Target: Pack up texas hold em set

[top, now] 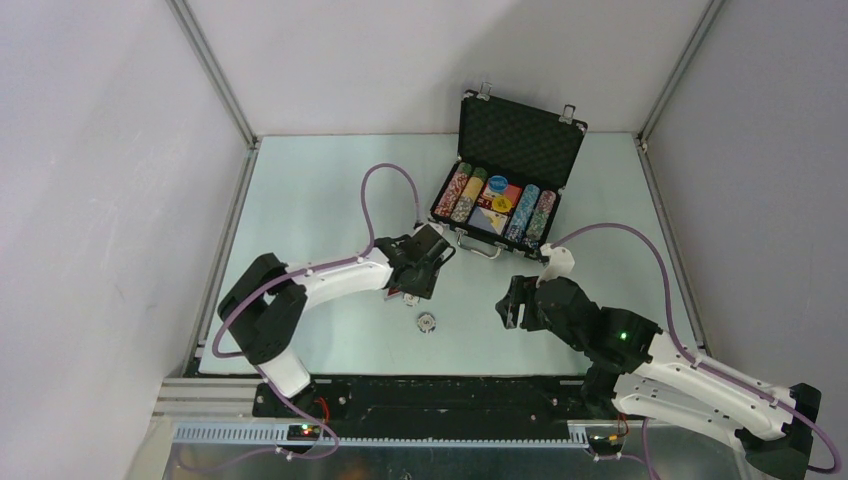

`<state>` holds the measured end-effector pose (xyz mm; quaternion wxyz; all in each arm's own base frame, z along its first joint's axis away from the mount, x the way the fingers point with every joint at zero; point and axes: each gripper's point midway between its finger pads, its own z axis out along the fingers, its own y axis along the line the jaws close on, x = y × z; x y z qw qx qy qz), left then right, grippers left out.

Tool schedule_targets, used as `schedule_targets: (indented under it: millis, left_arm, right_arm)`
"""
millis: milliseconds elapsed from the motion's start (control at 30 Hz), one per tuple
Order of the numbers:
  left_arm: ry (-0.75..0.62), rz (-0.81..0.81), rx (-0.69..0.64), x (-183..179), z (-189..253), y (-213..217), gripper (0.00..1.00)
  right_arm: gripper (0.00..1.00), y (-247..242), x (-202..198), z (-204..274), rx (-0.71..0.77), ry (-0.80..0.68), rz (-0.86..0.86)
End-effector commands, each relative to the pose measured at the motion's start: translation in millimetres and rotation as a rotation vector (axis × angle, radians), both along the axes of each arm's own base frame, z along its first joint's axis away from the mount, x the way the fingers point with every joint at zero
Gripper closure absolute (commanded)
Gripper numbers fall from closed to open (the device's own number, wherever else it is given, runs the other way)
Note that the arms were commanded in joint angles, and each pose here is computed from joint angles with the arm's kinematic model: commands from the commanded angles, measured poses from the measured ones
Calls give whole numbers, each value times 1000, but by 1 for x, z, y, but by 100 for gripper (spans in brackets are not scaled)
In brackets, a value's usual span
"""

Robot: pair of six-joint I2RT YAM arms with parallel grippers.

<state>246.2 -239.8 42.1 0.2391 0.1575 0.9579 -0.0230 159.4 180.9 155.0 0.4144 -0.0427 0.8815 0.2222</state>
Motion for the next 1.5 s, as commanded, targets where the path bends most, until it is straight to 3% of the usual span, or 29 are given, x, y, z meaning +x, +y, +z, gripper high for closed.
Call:
schedule_targets:
  millis: [0,1033,1467]
  left_arm:
    - [-21,32,25,4,-4,4,41]
    - [16,24,97,0,-28,10,46]
    - [17,17,84,-3,-26,7,59]
  right_arm:
    - [30,2,5,6,22,-29,-16]
    - [30,-1,3,5,19,-22,-26]
    - [30,-1,2,5,20,-21,-25]
